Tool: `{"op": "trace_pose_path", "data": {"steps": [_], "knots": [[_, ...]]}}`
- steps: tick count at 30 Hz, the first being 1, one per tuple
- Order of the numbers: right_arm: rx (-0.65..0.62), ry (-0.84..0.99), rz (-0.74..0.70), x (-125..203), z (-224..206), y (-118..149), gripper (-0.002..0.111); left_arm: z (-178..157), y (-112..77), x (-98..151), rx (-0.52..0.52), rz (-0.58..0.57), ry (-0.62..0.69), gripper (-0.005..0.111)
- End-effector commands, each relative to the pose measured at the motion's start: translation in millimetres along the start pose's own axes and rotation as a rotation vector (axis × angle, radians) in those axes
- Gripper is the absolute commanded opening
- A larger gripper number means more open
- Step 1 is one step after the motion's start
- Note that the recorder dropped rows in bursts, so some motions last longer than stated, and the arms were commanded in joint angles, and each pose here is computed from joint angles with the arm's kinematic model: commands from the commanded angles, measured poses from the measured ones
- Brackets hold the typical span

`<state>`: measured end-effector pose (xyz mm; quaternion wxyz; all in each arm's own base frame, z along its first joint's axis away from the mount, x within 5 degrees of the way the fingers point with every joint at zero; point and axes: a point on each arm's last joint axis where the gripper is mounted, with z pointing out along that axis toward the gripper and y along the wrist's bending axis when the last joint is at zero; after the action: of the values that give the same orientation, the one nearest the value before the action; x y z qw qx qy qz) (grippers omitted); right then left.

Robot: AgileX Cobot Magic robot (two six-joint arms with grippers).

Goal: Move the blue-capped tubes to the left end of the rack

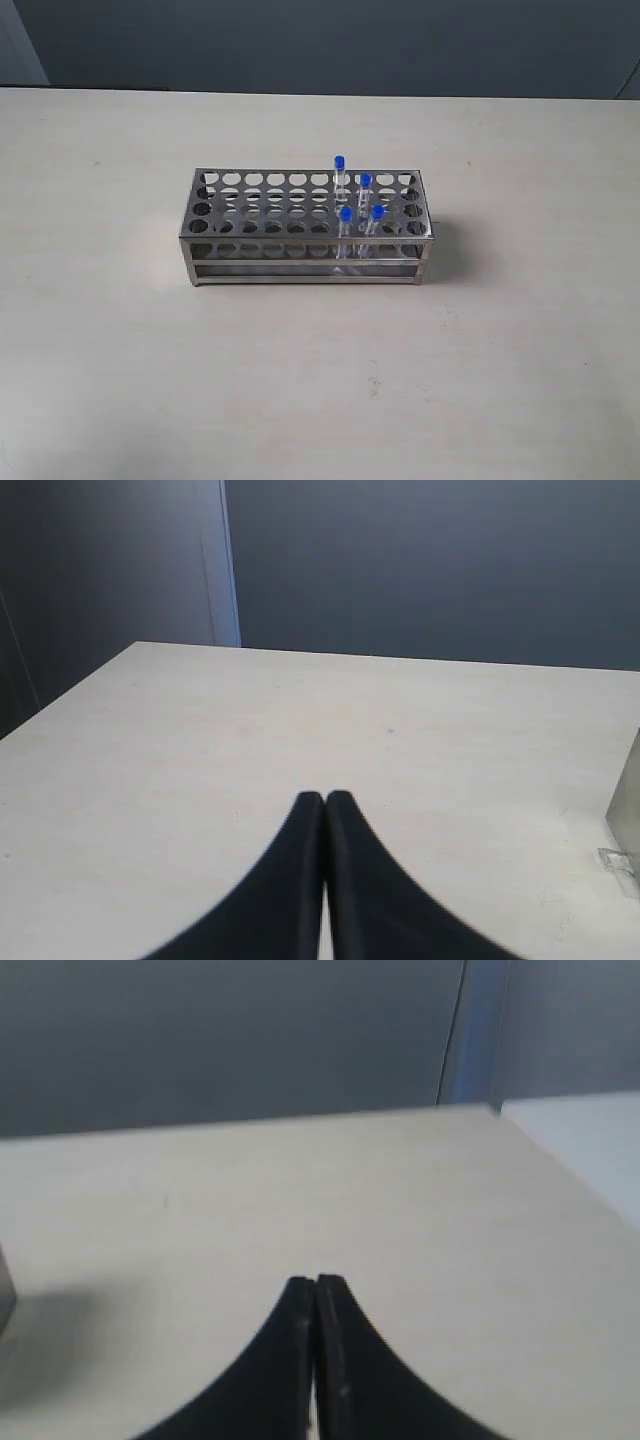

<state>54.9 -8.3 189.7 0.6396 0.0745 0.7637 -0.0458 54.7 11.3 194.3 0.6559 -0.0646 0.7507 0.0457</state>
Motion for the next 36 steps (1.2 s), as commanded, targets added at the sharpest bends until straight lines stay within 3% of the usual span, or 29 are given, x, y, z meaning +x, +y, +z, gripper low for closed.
{"op": "trace_pose_path", "data": {"steps": [1, 8, 9, 12, 15, 24, 26, 28, 31, 34, 36], "knots": [[0.03, -0.384, 0.044, -33, -7, -4, 0.0, 0, -0.7, 0, 0.012, -0.003, -0.005, 0.0], [0.091, -0.923, 0.057, -72, -37, -10, 0.0, 0, -0.7, 0, 0.012, -0.003, -0.005, 0.0], [0.046, -1.066, 0.166, -78, -47, -11, 0.0, 0, -0.7, 0, 0.012, -0.003, -0.005, 0.0], [-0.126, -1.194, 0.456, -83, -57, -13, 0.0, 0, -0.7, 0, 0.012, -0.003, -0.005, 0.0], [-0.213, -1.13, 0.706, -80, -52, -17, 0.0, 0, -0.7, 0, 0.012, -0.003, -0.005, 0.0], [-0.193, -0.665, 0.76, -56, -20, -6, 0.0, 0, -0.7, 1, 0.011, -0.003, -0.003, 0.0], [-0.225, -0.635, 0.636, -55, -20, 0, 0.0, 0, -0.7, 1, 0.011, -0.003, -0.003, 0.0], [-0.22, -0.583, 0.419, -80, -21, 8, -0.001, 0, -0.7, 1, 0.011, -0.003, -0.003, 0.0], [-0.12, -0.462, 0.208, -124, -13, 8, -0.001, 0, -0.7, 1, 0.011, -0.003, -0.003, 0.0], [-0.12, -0.398, 0.015, -186, 27, 12, -0.001, 0, -0.7, 1, 0.011, -0.003, -0.003, 0.0], [-0.216, -0.344, -0.029, -197, 60, 22, -0.001, 0, -0.7, 1, 0.011, -0.003, -0.003, 0.0]]}}
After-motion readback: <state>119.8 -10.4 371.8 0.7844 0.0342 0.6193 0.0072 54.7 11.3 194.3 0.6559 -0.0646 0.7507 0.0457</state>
